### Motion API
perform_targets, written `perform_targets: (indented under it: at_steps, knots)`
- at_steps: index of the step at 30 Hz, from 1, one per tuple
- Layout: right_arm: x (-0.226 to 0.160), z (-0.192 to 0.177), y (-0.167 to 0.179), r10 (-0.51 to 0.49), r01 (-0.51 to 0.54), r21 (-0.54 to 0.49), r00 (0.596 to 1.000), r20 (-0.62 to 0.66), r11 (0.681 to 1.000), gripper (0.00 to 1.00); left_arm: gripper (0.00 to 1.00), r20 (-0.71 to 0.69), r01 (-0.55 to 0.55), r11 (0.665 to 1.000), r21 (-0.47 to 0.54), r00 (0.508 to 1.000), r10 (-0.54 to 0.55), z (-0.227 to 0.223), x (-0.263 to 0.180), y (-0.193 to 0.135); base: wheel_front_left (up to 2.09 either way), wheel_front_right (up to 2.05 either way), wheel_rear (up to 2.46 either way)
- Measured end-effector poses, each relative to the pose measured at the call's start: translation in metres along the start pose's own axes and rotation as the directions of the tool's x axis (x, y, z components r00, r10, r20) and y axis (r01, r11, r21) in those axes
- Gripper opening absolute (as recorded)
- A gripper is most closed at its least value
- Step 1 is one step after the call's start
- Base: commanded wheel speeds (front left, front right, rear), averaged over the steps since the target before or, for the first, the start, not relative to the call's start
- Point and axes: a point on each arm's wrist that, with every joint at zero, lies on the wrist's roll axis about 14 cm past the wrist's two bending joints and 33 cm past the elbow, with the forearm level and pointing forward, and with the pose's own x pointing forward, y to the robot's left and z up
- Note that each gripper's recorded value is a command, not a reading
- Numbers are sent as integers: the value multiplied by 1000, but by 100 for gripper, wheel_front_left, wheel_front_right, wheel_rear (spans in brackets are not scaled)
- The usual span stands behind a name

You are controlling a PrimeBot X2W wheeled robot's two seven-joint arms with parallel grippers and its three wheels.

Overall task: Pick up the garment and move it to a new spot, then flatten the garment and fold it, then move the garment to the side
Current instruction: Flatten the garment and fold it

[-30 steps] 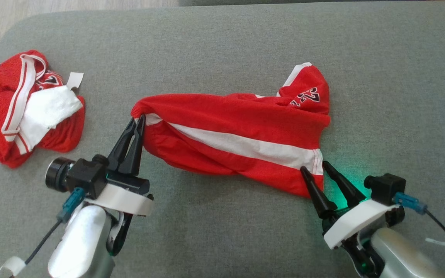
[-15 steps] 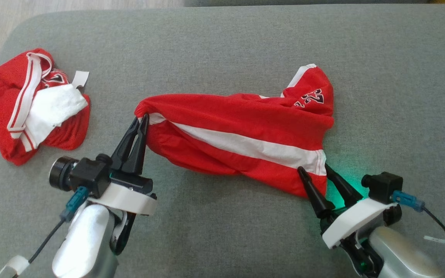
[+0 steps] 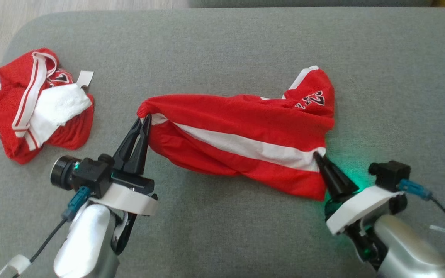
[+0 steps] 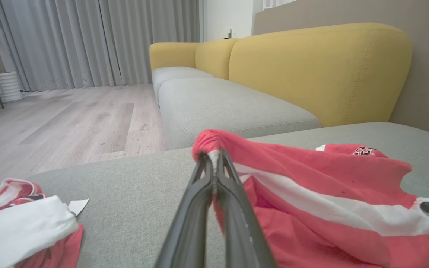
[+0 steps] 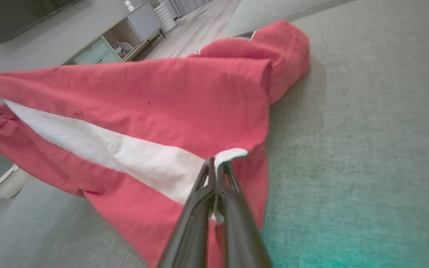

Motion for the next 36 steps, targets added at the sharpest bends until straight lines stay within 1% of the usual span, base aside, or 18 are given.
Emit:
perform_targets:
  at_steps: [2,4,8,10,13,16,19,21,23,24,25,27,29,30,32,34,35,36]
  knots:
    - [-2,16,-5,-16,16,-13,999,48,1000,0,0,21,13,1000,6,1000,-13,7,1,-3,0,0,0]
    - [-5,45,-12,-32,36,-29,990,134,999,0,0,53,27,1000,12,998,-28,18,4,-8,0,0,0]
    - [-21,111,-27,-49,85,-104,949,311,991,0,0,141,101,993,61,984,-109,53,24,-26,0,0,0]
    - [-30,140,-33,-42,110,-166,927,372,980,0,0,201,167,978,123,961,-190,82,43,-42,0,0,0]
    - [-36,193,-47,-30,166,-261,890,456,951,0,0,283,265,938,223,903,-323,133,75,-71,0,0,0]
    - [-38,276,-53,12,234,-346,812,583,909,0,0,318,321,894,314,851,-417,174,111,-92,0,0,0]
    - [-44,352,-47,74,301,-413,726,684,860,0,0,334,327,856,402,817,-469,205,144,-99,0,0,0]
    - [-50,390,-47,98,354,-435,672,734,828,0,0,370,307,842,443,793,-484,229,165,-100,0,0,0]
    - [-54,414,-50,111,395,-446,637,763,803,0,0,422,281,840,463,764,-488,254,181,-99,0,0,0]
    - [-54,421,-53,112,412,-451,628,770,792,0,0,444,273,839,471,748,-493,264,187,-100,0,0,0]
    - [-54,421,-53,112,412,-451,628,770,792,0,0,444,273,839,471,748,-493,264,187,-100,0,0,0]
    - [-53,429,-60,111,441,-461,619,778,770,0,0,473,268,833,484,721,-507,275,196,-104,0,0,0]
    - [-48,428,-68,106,459,-474,625,773,751,0,0,489,287,829,479,697,-524,272,200,-109,0,0,0]
    - [-44,424,-73,102,460,-481,635,766,747,0,0,484,299,829,472,699,-527,263,203,-109,0,0,0]
    - [-35,411,-82,90,451,-488,659,747,747,0,0,449,322,830,454,722,-526,233,209,-102,0,0,0]
    - [-22,387,-93,67,430,-491,697,714,758,0,0,382,348,836,424,768,-514,188,212,-88,0,0,0]
    - [-11,350,-107,27,400,-484,749,662,778,0,0,280,381,836,394,817,-505,132,206,-74,0,0,0]
    - [-7,331,-113,3,390,-472,769,639,790,0,0,229,400,837,373,835,-501,104,198,-70,0,0,0]
